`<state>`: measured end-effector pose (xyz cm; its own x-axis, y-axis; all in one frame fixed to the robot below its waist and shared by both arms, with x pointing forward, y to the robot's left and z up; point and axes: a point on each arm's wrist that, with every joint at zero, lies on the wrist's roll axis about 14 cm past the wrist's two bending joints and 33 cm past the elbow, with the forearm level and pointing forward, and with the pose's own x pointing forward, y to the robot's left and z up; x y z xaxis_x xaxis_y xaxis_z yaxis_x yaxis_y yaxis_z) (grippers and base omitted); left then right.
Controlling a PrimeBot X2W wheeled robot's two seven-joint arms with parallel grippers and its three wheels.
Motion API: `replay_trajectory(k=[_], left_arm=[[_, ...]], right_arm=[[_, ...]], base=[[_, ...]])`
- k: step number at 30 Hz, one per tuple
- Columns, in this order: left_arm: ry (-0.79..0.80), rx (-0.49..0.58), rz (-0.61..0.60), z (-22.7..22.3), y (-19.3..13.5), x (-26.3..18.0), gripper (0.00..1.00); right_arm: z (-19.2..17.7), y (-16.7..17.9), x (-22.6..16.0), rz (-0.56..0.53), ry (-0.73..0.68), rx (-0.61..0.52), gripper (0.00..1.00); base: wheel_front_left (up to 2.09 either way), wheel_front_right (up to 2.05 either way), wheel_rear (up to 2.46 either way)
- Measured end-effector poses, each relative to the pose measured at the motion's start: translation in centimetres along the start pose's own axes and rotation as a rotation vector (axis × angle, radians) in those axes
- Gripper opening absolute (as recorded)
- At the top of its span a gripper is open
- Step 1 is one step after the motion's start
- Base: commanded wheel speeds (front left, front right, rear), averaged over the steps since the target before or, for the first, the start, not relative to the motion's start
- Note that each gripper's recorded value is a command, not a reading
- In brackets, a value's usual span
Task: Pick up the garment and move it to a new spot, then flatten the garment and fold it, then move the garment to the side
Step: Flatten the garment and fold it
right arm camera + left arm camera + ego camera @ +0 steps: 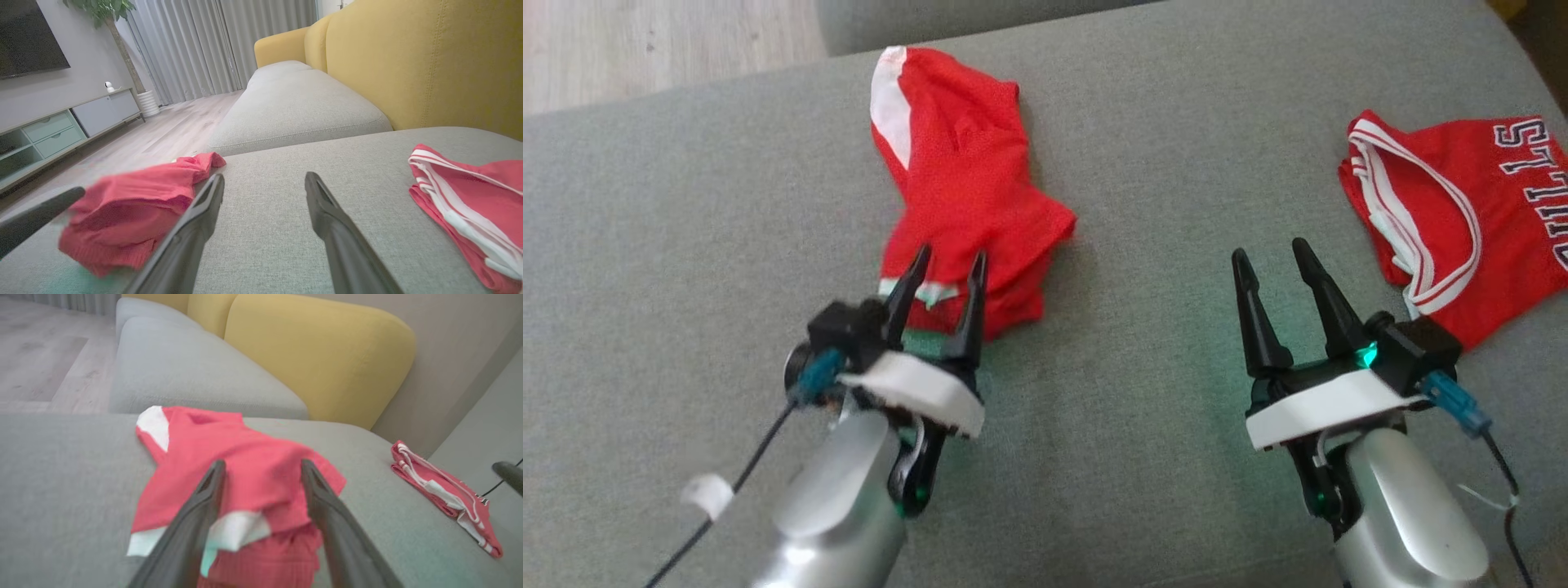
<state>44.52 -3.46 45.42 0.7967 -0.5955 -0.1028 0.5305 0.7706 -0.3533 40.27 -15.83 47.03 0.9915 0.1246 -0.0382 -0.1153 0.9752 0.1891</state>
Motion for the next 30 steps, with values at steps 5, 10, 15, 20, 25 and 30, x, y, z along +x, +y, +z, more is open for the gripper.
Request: replay_trajectory(k=[5,10,15,20,25,30], left_arm=[[-0.029,-0.007,0.120,0.2,2.4,-2.3,1.00],[-0.080,0.008,0.257,0.8,5.6,-6.5,1.00],[-0.128,0.040,0.399,1.4,8.3,-11.7,1.00],[-0.134,0.067,0.500,0.7,9.7,-16.4,1.00],[-0.111,0.055,0.544,-0.7,10.0,-18.8,1.00],[-0.115,0.053,0.552,-0.8,10.1,-19.5,1.00]], right_arm=[[0.1,0.4,-0.4,0.005,-0.005,0.011,1.00],[0.3,1.1,-0.9,0.021,-0.011,0.018,1.00],[0.0,1.5,-1.9,0.024,-0.004,0.027,1.00],[-0.5,2.1,-2.8,0.035,0.008,0.029,1.00],[-1.5,2.5,-3.2,0.045,0.039,0.025,1.00],[-2.4,3.3,-2.9,0.071,0.065,0.026,1.00]], base=[[0.00,0.00,0.00],[0.00,0.00,0.00],[0.00,0.00,0.00],[0.00,0.00,0.00],[0.00,0.00,0.00],[0.00,0.00,0.00]])
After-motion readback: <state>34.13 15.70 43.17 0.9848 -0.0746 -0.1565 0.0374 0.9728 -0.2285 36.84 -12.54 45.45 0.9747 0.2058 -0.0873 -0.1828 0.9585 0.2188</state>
